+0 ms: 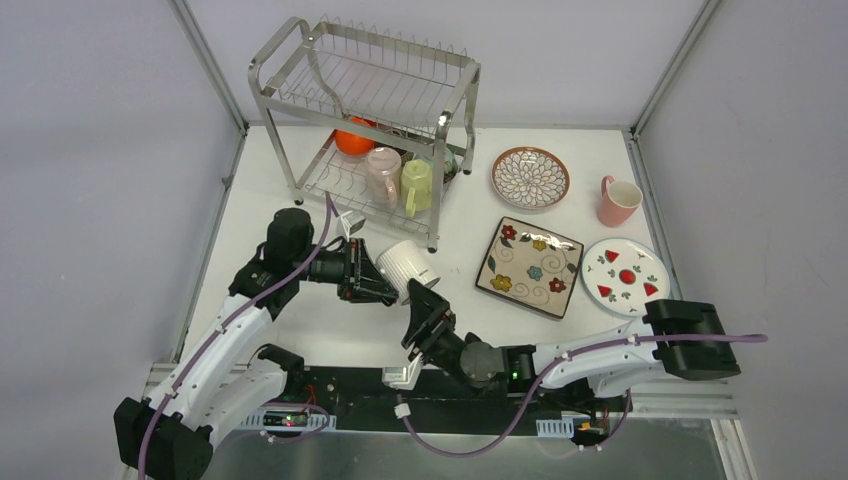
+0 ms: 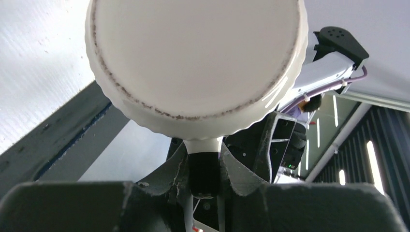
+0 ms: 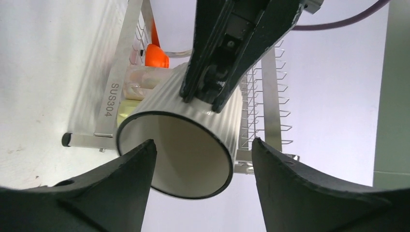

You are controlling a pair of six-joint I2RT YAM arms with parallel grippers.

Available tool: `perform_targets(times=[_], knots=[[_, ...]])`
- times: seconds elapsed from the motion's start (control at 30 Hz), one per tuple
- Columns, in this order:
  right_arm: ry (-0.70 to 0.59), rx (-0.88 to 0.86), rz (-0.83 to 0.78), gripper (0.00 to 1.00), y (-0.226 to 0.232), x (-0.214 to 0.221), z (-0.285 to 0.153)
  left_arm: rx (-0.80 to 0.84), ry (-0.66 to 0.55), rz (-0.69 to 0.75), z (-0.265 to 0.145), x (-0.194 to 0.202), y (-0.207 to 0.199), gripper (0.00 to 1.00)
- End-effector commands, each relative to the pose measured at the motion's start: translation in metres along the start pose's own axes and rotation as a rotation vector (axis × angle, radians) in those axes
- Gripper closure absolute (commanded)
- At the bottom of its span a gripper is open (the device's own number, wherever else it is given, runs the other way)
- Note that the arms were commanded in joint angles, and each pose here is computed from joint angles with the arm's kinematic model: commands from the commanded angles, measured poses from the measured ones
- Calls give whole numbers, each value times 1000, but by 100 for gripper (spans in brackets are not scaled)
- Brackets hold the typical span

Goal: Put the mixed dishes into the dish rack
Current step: Turn the cup upside down in the dish rack.

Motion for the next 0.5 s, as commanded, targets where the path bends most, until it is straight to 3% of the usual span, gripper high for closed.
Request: perform_targets(times=[0.0,0.27,0.47], knots=[[15,47,139,24,-6,9,-10,75,-101,212,-8,-2,-38,100],[36,59,239,3,-4,15,-22,-9,-266,297,-7,-19,-29,100],[42,49,389,0,-2,14,-28,-210,-633,483,-28,-40,-15,100]])
Point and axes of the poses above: each gripper's point midway between its finger pads, its own z axis out along the fingers, its own y axis along the line the jaws close on, x = y × z, the point moved 7 cm from there along -z, back along the fingers, and after that the axes turned 3 degrees about -z, right-handed, at the moved point
